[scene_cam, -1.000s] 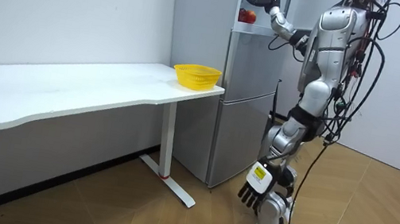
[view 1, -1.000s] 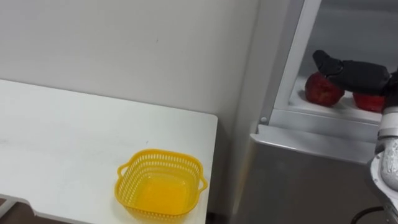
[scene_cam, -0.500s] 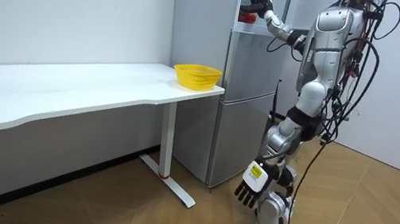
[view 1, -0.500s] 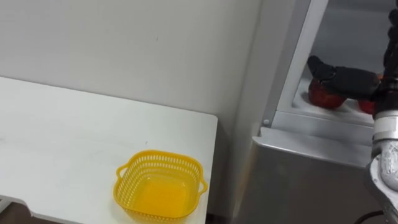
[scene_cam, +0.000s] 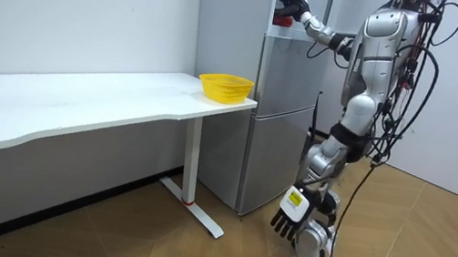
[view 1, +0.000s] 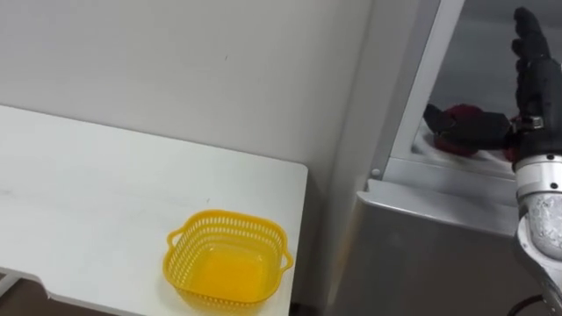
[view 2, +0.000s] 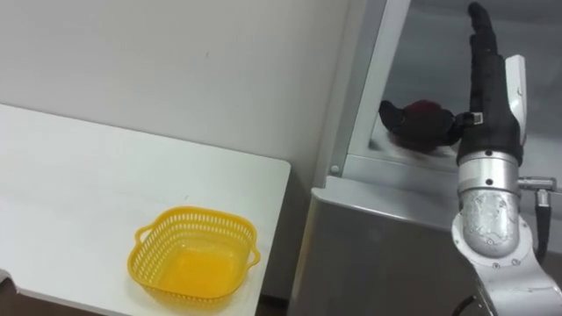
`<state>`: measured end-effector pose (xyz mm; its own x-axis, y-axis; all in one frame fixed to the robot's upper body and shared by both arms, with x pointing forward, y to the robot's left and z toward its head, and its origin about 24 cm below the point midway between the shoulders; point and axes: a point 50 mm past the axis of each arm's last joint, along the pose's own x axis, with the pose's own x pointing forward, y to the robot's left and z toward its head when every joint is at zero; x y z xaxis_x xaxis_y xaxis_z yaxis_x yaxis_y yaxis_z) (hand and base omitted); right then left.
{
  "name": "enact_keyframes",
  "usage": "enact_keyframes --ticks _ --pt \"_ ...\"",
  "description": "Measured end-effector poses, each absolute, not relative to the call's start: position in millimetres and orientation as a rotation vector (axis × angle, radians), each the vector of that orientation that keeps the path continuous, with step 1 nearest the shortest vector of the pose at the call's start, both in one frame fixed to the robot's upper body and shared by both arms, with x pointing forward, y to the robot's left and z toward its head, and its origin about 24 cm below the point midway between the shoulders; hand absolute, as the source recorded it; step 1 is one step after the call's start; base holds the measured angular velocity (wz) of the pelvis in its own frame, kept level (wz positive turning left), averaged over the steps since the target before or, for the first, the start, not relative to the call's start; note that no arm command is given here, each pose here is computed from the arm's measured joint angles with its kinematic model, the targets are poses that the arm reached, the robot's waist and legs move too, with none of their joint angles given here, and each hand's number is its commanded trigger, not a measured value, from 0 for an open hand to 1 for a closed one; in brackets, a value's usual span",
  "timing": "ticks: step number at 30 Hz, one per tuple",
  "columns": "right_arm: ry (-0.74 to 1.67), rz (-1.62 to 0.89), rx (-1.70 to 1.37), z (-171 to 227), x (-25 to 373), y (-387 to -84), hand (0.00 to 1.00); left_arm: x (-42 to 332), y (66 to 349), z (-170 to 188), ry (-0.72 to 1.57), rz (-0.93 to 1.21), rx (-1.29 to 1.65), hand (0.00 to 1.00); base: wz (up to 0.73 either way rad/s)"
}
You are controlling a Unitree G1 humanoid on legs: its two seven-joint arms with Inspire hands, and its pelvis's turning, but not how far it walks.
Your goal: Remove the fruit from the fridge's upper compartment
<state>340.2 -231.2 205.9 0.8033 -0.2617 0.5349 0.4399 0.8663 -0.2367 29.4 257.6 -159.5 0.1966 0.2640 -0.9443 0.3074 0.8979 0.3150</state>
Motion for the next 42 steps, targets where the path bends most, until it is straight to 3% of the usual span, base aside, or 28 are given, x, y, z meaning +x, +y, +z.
enact_keyframes --ticks 42 --pt "-0.217 -0.152 -0.444 182.5 369.9 -252.5 0.0 29.7 263.2 -157.6 1.424 -0.042 0.461 0.0 0.0"
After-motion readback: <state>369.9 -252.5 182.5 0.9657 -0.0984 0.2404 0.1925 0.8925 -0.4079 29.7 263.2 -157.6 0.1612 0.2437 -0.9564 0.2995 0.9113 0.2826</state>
